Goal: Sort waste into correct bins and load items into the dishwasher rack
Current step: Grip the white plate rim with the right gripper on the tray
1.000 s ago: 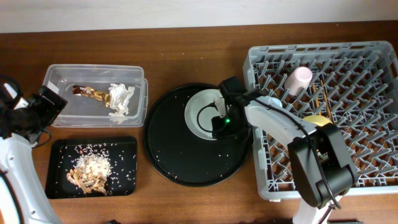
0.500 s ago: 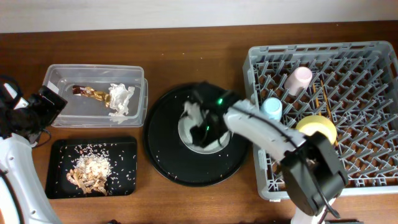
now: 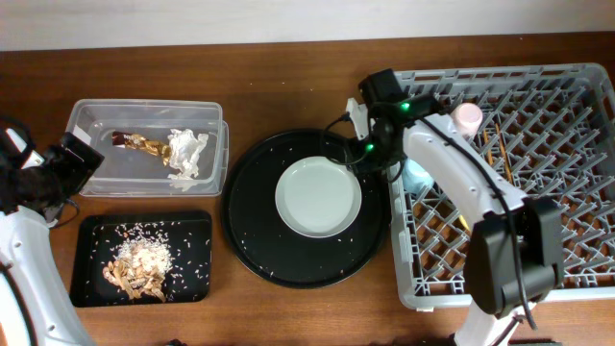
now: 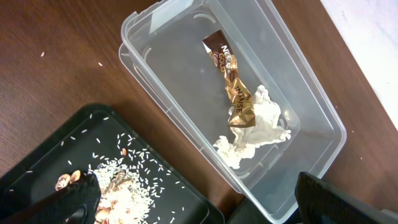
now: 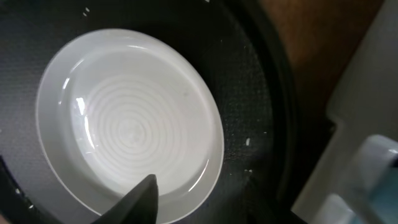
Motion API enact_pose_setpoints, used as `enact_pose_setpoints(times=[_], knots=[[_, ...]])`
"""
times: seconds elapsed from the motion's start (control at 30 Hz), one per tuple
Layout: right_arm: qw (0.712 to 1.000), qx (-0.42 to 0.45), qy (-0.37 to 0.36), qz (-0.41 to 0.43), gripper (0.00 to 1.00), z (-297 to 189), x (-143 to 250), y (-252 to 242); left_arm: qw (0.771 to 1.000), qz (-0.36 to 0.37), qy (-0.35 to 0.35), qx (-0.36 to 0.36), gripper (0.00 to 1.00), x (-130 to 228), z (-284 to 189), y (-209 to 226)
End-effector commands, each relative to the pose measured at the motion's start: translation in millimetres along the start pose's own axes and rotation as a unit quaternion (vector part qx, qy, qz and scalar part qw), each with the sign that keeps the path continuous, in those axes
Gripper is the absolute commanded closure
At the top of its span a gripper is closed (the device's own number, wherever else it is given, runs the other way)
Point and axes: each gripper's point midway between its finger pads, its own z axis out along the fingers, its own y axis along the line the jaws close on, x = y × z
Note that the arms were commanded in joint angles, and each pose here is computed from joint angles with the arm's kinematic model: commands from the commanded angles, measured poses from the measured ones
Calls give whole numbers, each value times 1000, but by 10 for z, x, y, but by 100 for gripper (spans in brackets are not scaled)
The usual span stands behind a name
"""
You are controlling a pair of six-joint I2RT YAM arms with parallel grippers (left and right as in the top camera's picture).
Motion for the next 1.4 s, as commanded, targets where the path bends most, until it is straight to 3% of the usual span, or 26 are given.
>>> enact_pose_setpoints(times=[0.0,0.37,0.53,0.63,0.73,0.93,1.37], knots=[[999,19,25,-9,61,223,57,-26,1000,7,-8,2,1,-13,-54,8],[999,24,32,-22,64,913,241,-68,1000,7,-8,2,1,-14,-52,8],[998,-47,25,-22,64,814,210,192,1000,7,-8,2,1,-13,-52,8],[998,-45,-9,-35,64,573,50,235,1000,7,-8,2,1,-13,-52,8],[999,18,-30,-38,64,325,-70,72,1000,7,-8,2,1,-13,-52,8],[993,111,-19,-34,65,294,-21,-247,1000,7,-8,2,1,-13,-52,8],[993,108,13,-54,65,730,137,-147,1000,7,-8,2,1,-13,-52,8]])
